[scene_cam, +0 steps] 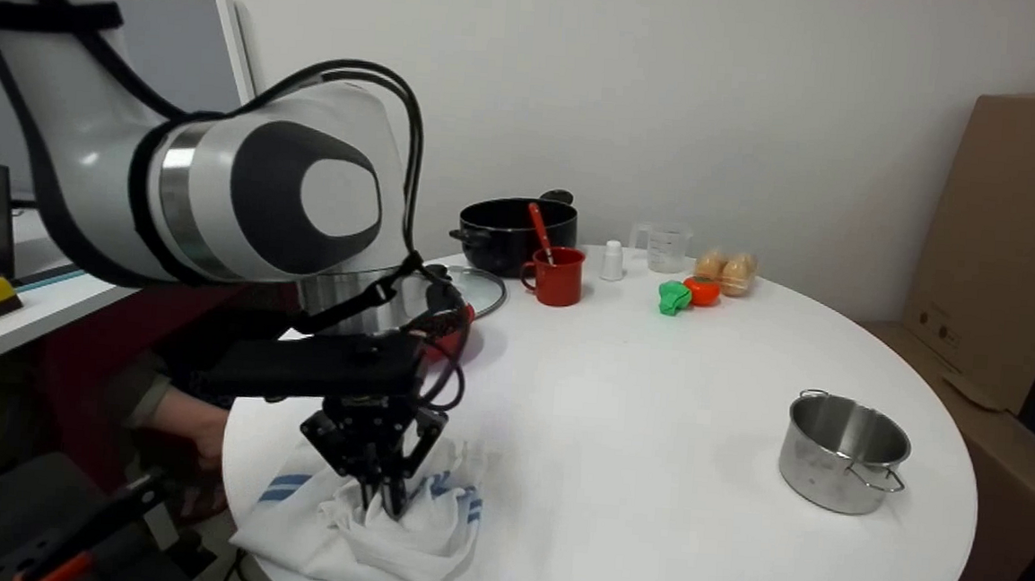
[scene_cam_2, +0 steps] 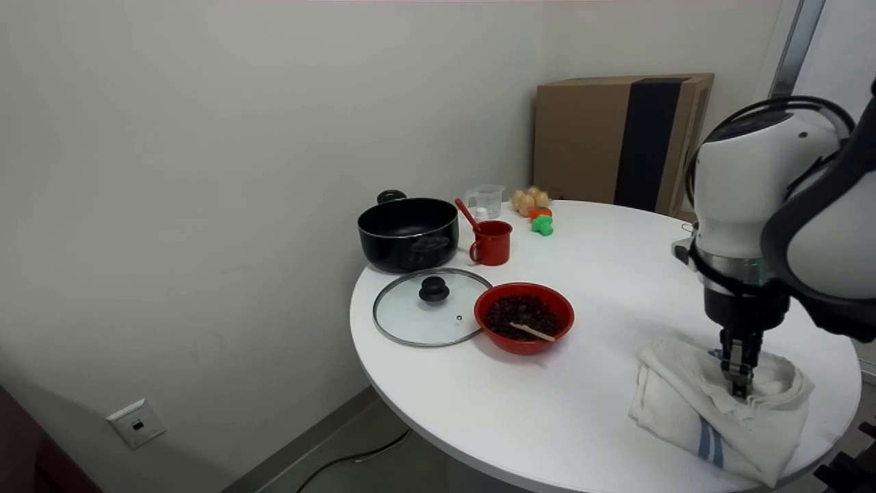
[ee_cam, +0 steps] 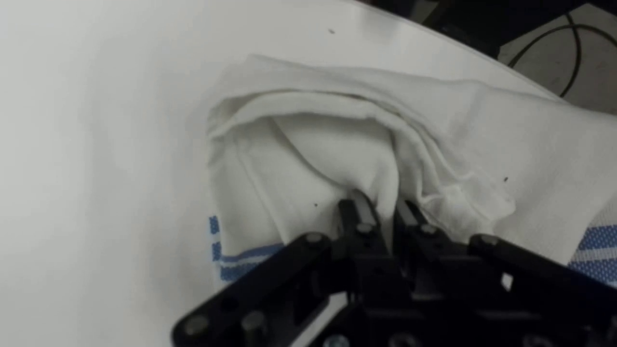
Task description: Move the silver pot to the right side of the table, use the white and blue towel to wipe the table
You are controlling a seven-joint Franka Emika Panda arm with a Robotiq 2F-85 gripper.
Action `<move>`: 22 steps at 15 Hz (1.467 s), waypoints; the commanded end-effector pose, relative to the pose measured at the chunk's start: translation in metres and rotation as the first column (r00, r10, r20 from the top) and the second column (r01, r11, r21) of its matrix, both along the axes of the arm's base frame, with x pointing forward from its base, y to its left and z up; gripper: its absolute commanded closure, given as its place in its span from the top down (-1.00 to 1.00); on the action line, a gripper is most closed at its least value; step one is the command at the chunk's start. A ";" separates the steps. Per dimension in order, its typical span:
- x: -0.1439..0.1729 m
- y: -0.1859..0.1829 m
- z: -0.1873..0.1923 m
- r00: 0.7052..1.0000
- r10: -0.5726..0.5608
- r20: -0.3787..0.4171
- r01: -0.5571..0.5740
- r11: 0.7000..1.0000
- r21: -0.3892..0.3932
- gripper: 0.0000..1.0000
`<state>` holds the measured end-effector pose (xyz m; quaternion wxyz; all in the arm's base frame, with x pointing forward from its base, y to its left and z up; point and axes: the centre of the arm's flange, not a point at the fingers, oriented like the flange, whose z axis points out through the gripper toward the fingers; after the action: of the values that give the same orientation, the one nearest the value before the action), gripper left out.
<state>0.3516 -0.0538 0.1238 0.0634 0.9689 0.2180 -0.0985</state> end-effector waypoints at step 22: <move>0.018 -0.221 0.008 0.959 -0.279 0.059 0.280 0.960 -0.009 -0.95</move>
<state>0.3552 -0.2652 0.1319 0.0659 0.9920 0.0663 -0.0846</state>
